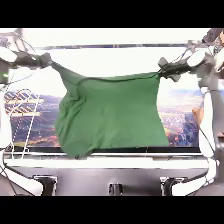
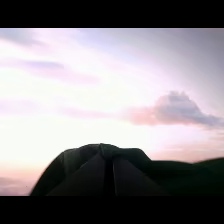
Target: Fold the clothes and pants, and hang the long-sleeved shirts on hangers.
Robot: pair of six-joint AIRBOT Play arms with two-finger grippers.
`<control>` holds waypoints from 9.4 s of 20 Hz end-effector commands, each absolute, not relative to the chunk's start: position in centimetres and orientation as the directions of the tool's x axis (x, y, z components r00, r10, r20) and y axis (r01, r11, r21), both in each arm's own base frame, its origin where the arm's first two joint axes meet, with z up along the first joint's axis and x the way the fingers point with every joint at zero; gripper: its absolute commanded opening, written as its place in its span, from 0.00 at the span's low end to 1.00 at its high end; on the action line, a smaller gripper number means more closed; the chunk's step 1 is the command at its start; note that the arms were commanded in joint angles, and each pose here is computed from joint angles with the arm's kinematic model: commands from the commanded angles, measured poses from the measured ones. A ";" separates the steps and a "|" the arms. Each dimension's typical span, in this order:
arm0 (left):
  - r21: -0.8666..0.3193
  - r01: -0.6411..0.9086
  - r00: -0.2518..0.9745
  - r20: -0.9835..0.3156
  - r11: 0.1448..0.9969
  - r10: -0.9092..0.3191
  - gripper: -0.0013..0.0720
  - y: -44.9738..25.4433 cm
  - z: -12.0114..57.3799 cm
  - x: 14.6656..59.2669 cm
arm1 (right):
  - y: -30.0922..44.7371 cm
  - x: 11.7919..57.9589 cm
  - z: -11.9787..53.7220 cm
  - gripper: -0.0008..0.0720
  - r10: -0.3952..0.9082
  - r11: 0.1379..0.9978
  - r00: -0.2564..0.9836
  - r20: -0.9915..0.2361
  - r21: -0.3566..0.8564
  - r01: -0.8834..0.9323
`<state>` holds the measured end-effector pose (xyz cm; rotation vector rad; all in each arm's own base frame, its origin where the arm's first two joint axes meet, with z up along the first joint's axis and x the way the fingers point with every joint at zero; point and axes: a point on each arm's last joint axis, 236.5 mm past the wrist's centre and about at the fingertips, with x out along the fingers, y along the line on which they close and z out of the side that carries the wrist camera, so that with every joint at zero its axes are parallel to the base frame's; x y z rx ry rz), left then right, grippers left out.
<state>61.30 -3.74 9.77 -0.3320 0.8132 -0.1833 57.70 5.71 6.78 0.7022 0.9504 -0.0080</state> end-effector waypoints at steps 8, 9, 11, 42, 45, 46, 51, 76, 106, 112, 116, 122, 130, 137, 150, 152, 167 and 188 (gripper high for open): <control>-0.406 -0.020 0.638 -0.709 0.914 -0.301 0.85 -5.1 2.7 63.7 | 4.8 63.6 2.0 0.63 0.283 0.603 0.711 -0.644 0.696 0.390; -0.409 -0.024 0.620 -0.722 0.912 -0.307 0.90 -4.5 3.5 62.8 | 3.3 62.7 3.0 0.69 0.284 0.606 0.698 -0.658 0.687 0.402; -0.398 -0.029 0.565 -0.763 0.917 -0.313 0.90 -2.5 5.3 60.0 | -1.1 59.8 5.6 0.70 0.275 0.676 0.665 -0.694 0.632 0.379; -0.575 -0.381 0.389 -0.810 0.724 -0.439 0.86 -1.1 -0.1 29.8 | -2.7 29.0 -10.3 0.70 0.610 0.695 0.060 -0.790 0.569 0.440; -0.570 -0.384 0.399 -0.812 0.726 -0.426 0.86 -0.8 -0.1 30.0 | -0.8 29.2 -11.1 0.67 0.586 0.729 0.005 -0.810 0.530 0.434; -0.569 -0.385 0.407 -0.811 0.727 -0.419 0.86 -0.6 -0.2 30.2 | -0.2 29.0 -11.2 0.62 0.585 0.738 -0.019 -0.810 0.523 0.427; -0.563 -0.412 0.366 -0.822 0.716 -0.436 0.86 -1.2 -2.3 28.7 | 0.8 29.2 -10.7 0.05 0.598 0.736 -0.020 -0.801 0.539 0.410; -0.639 -0.513 0.267 -0.753 0.573 -0.601 0.04 -8.7 -10.2 26.4 | 1.3 31.6 -3.8 0.05 0.573 0.740 0.179 -0.799 0.599 0.305; -0.186 0.133 0.984 -0.096 0.973 -0.153 0.04 -1.0 50.0 29.1 | 1.7 32.3 51.5 0.05 0.148 0.894 0.987 -0.065 0.435 -0.105; -0.398 0.203 0.728 -0.550 0.895 -0.410 0.04 -0.6 29.6 44.3 | 2.7 46.0 28.6 0.05 0.356 0.785 0.747 -0.561 0.614 0.086; -0.491 0.192 0.480 -0.708 0.850 -0.518 0.04 -2.1 13.1 51.5 | 3.2 51.6 17.0 0.05 0.338 0.830 0.620 -0.708 0.535 0.157; -0.524 0.045 0.499 -0.726 0.851 -0.473 0.04 -1.5 -0.6 59.2 | 1.3 59.0 1.4 0.05 0.233 0.804 0.558 -0.796 0.481 0.349; -0.559 0.052 0.358 -0.763 0.828 -0.538 0.04 -1.5 -0.4 55.1 | 1.5 54.3 -3.6 0.05 0.281 0.830 0.321 -0.905 0.397 0.392; -0.448 0.031 0.202 -0.873 0.894 -0.444 0.04 -0.9 -3.7 52.0 | 1.7 52.5 -5.6 0.05 0.288 0.860 0.222 -0.931 0.354 0.368; -0.423 -0.024 0.264 -0.877 0.906 -0.402 0.94 -0.2 -2.3 53.2 | 3.3 49.2 -6.1 0.66 0.377 0.858 0.067 -0.924 0.375 0.350; -0.416 -0.025 0.298 -0.871 0.909 -0.391 0.94 1.6 1.0 52.5 | 1.9 49.5 -1.7 0.70 0.382 0.875 0.153 -0.912 0.409 0.257; -0.574 -0.493 0.197 -0.806 0.654 -0.559 0.94 -4.6 -6.7 23.8 | -3.4 43.2 7.6 0.67 0.534 0.789 0.307 -0.788 0.595 0.152; -0.630 -0.437 0.316 -0.776 0.642 -0.546 0.44 -8.9 -10.6 25.7 | -0.6 42.2 9.5 0.67 0.628 0.729 0.270 -0.730 0.673 0.124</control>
